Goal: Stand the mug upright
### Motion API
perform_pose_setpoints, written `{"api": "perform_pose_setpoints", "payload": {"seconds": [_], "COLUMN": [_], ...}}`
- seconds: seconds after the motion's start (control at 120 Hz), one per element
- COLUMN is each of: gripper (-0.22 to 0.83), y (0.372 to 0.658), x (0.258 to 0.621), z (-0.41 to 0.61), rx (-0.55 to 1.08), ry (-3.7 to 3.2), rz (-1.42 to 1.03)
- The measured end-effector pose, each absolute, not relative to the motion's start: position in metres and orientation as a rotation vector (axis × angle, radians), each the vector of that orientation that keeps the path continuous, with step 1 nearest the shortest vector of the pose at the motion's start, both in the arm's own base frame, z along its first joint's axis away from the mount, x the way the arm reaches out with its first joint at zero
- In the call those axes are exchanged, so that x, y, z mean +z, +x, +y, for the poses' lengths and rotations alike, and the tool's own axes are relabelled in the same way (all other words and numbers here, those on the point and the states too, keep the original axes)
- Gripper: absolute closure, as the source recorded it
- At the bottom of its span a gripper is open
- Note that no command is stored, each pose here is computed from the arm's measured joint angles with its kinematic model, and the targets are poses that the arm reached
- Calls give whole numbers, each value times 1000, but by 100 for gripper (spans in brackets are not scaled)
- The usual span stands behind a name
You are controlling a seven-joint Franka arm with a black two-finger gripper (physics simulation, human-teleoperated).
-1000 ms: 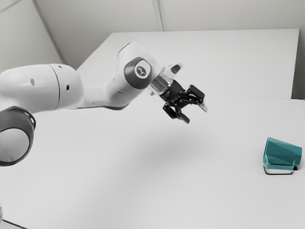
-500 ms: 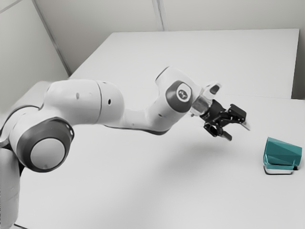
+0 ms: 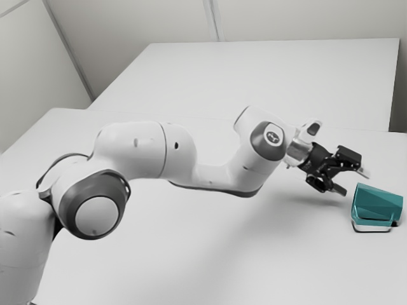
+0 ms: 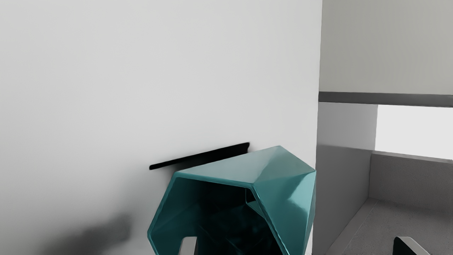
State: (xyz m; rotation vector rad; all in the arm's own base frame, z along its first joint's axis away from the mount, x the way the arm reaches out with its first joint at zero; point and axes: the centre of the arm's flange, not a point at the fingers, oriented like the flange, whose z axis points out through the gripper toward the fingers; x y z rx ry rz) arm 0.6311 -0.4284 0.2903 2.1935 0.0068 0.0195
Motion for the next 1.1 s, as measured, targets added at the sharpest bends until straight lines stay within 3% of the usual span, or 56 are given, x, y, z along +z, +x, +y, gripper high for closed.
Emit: {"api": "perform_pose_setpoints", "payload": {"seconds": [0.4, 0.533, 0.975, 1.1], "gripper": [0, 7, 59, 69], "y": [630, 625, 627, 627], "x": [281, 274, 279, 284], "z": [-453, -461, -459, -460], "rx": [3, -17, 16, 31], "ry": [2120, 2100, 2074, 2067], "rz": [-43, -47, -86, -108]}}
